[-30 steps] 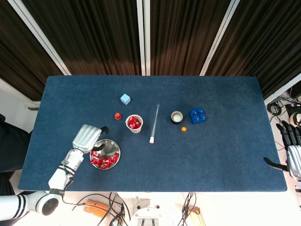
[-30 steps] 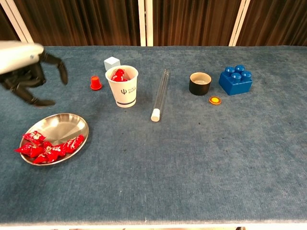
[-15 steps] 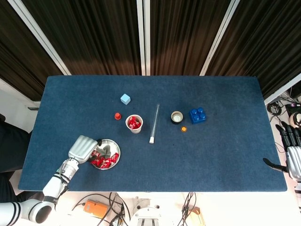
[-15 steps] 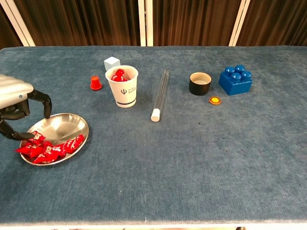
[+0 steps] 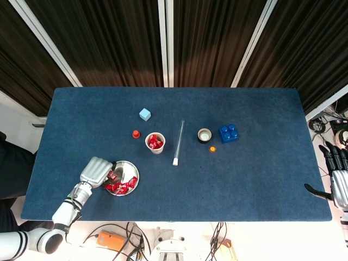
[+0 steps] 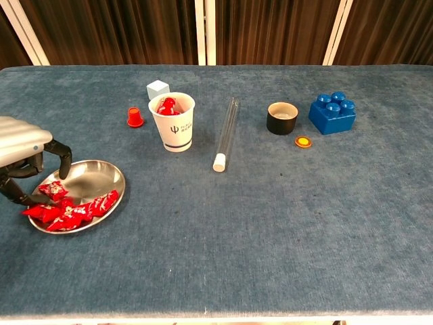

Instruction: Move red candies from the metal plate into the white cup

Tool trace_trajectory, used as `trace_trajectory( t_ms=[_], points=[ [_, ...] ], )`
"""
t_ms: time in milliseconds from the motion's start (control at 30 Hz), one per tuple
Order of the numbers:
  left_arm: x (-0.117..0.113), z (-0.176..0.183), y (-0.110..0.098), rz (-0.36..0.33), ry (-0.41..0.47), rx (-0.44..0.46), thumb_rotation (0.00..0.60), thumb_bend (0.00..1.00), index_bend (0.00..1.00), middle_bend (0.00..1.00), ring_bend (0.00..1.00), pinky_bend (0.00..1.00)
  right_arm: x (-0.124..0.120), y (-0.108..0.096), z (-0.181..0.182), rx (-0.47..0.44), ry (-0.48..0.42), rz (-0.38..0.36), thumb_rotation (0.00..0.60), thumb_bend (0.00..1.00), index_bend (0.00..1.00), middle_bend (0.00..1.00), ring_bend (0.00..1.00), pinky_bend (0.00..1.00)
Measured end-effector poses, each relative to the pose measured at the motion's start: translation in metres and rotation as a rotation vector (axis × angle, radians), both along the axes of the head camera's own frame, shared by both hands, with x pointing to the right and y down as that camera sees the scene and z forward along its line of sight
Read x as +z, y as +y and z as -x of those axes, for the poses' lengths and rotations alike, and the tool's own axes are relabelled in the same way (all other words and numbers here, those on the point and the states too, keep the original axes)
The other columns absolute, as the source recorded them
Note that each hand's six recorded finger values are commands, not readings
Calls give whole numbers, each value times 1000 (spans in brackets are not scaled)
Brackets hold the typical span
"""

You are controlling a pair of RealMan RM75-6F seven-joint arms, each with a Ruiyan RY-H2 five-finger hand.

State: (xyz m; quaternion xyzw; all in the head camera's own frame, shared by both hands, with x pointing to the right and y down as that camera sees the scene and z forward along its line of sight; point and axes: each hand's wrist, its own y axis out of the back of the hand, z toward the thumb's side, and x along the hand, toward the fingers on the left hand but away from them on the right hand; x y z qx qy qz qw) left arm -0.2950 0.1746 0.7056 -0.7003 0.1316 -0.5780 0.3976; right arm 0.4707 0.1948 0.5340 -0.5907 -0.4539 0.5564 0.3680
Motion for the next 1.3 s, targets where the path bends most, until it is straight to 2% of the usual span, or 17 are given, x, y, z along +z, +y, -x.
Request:
trace_trajectory(
  t_ms=[233, 533, 700, 867, 1067, 1300],
  points=[
    [4, -4, 3, 15, 18, 2, 600, 217, 466, 939, 853, 840, 0, -1, 1, -1, 2, 2, 600, 172, 0, 0, 0, 0],
    [10, -6, 1, 23, 21, 0, 600, 382, 596, 939, 853, 840, 0, 0, 0, 4, 5, 4, 600, 174, 0, 0, 0, 0],
    [2, -11, -4, 3, 53, -10, 600, 393, 610, 939, 853, 840, 0, -1, 1, 0, 5, 3, 600, 172, 0, 0, 0, 0],
    [-22, -30, -25, -41, 166, -50, 600, 388, 610, 939, 857, 840, 0, -1, 3, -5, 5, 1, 600, 172, 0, 0, 0, 0],
    [-54, -74, -70, -114, 328, -63, 600, 386, 598, 939, 861, 840, 0, -1, 5, -7, 5, 2, 600, 174, 0, 0, 0, 0],
    [-60, -126, -107, -93, 415, -69, 600, 380, 566, 939, 863, 840, 0, -1, 1, 8, 12, 5, 600, 174, 0, 0, 0, 0]
  ],
)
